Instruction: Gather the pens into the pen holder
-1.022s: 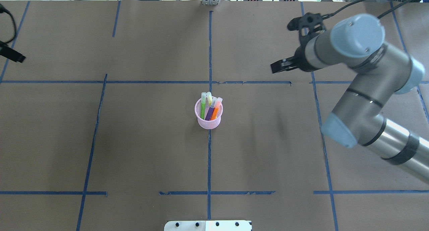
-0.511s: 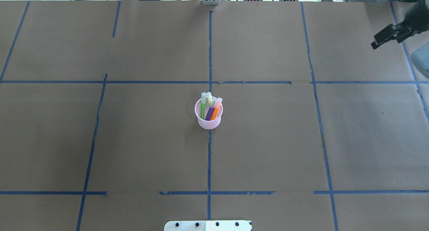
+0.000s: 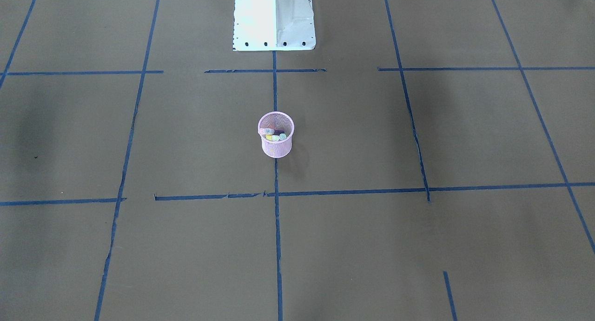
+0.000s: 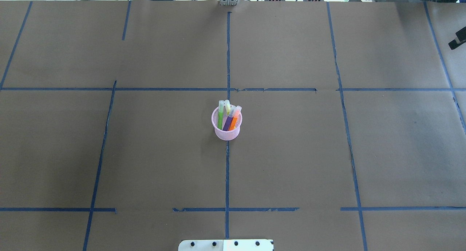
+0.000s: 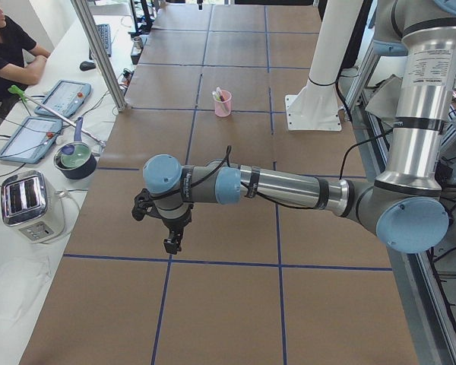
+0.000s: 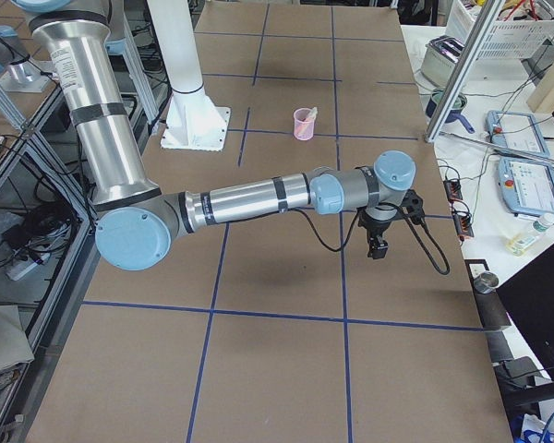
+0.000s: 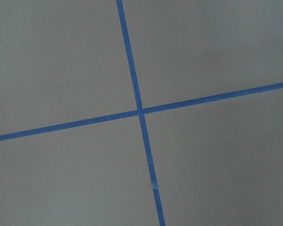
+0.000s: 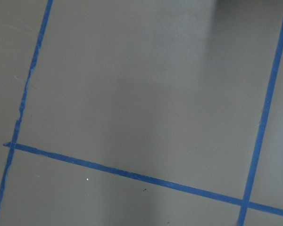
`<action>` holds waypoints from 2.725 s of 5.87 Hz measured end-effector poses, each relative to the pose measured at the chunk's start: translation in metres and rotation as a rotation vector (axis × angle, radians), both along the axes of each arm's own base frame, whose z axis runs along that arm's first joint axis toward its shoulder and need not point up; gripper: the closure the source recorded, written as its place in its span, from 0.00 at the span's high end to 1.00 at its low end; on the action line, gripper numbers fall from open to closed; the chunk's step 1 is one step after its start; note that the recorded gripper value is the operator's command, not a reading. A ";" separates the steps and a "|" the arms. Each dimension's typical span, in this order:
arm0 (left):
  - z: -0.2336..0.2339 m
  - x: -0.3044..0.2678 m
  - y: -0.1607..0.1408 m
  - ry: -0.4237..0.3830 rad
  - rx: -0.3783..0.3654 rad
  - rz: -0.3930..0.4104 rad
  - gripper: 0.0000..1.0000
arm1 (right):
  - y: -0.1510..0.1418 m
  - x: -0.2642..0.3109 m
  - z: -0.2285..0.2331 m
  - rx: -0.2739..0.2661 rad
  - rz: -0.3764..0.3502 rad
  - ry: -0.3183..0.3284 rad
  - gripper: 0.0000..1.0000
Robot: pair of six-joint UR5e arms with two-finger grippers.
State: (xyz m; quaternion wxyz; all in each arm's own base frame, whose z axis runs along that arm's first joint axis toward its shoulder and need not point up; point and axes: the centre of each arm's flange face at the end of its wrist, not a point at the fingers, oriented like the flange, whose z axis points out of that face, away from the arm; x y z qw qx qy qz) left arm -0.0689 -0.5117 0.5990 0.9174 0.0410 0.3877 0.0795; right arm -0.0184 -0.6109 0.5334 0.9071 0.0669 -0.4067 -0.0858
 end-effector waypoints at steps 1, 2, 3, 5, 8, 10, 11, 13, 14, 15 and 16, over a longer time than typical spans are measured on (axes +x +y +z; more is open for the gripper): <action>0.001 0.001 0.011 0.003 -0.016 -0.002 1.00 | 0.006 0.004 0.010 -0.010 0.001 0.007 1.00; 0.005 0.001 0.017 0.006 -0.035 -0.003 1.00 | 0.011 0.006 0.017 -0.019 0.002 0.010 1.00; 0.007 0.001 0.020 0.007 -0.061 -0.007 1.00 | 0.016 0.007 0.024 -0.031 0.002 0.009 1.00; 0.015 0.001 0.032 0.008 -0.104 -0.007 1.00 | 0.031 0.009 0.045 -0.079 0.001 0.009 1.00; 0.028 0.002 0.042 0.008 -0.128 -0.010 1.00 | 0.056 0.012 0.057 -0.109 0.001 0.011 1.00; 0.032 0.002 0.042 0.006 -0.137 -0.011 1.00 | 0.060 0.012 0.058 -0.112 0.001 0.012 1.00; 0.032 0.002 0.042 0.006 -0.137 -0.011 1.00 | 0.063 0.013 0.061 -0.116 0.001 0.012 1.00; 0.019 0.002 0.040 0.007 -0.103 -0.006 1.00 | 0.073 0.014 0.069 -0.123 0.001 0.013 1.00; 0.016 0.002 0.040 0.007 -0.094 -0.004 1.00 | 0.074 0.014 0.070 -0.124 0.001 0.014 1.00; 0.019 0.002 0.040 0.005 -0.100 -0.004 1.00 | 0.074 0.014 0.069 -0.123 0.001 0.014 1.00; 0.026 0.002 0.042 0.002 -0.116 -0.006 1.00 | 0.074 0.013 0.065 -0.115 0.001 0.012 1.00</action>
